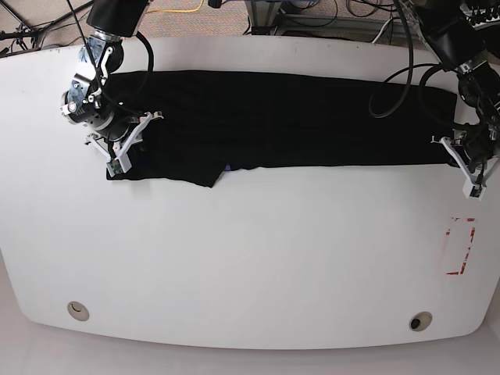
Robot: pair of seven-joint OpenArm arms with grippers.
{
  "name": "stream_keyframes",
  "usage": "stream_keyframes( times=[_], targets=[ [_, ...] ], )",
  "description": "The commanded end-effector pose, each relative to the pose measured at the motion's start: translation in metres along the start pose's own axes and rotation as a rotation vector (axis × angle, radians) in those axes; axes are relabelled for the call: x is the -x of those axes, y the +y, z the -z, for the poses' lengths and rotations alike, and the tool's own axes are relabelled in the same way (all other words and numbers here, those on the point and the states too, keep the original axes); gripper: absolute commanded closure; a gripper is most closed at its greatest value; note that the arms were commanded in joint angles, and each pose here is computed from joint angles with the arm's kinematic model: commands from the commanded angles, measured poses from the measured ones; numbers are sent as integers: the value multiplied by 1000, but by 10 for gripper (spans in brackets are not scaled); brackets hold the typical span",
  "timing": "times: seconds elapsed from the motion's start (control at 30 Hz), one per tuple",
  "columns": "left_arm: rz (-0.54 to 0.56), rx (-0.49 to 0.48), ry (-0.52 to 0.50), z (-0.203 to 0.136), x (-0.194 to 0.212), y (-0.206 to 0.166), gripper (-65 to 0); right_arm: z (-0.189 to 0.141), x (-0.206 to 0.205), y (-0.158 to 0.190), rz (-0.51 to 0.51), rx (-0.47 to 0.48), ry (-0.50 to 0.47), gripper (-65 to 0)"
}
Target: Fold the T-shirt properly
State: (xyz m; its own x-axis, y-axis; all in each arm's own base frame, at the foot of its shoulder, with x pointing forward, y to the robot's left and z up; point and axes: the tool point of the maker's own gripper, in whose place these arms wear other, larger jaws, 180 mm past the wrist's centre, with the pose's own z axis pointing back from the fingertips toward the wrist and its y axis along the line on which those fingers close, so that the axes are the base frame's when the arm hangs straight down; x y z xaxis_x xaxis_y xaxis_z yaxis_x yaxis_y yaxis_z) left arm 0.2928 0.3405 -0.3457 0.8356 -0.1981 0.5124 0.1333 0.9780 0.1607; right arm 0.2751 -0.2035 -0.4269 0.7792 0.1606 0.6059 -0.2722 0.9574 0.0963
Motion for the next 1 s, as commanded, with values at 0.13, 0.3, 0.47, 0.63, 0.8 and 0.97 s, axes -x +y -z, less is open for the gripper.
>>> stream_keyframes(
  times=[0.13, 0.3, 0.47, 0.63, 0.8, 0.97],
  targets=[
    [57, -63, -11, -21, 1, 9, 0, 0, 22, -6, -8, 30, 108, -87],
    [98, -97, -30, -35, -2, 7, 0, 1, 16, -6, -12, 28, 97, -87],
    [146, -125, -35, -48, 2, 2, 0, 4, 17, 2, 2, 16, 95, -87],
    [182, -128, -36, -53, 3, -5, 0, 6, 15, 5, 5, 9, 90, -87],
    [204, -120, 7, -53, 20, -9, 0, 6, 17, 6, 5, 9, 93, -87],
    [249, -124, 48, -55, 30, -5, 0, 6, 15, 6, 6, 8, 89, -87]
  ],
)
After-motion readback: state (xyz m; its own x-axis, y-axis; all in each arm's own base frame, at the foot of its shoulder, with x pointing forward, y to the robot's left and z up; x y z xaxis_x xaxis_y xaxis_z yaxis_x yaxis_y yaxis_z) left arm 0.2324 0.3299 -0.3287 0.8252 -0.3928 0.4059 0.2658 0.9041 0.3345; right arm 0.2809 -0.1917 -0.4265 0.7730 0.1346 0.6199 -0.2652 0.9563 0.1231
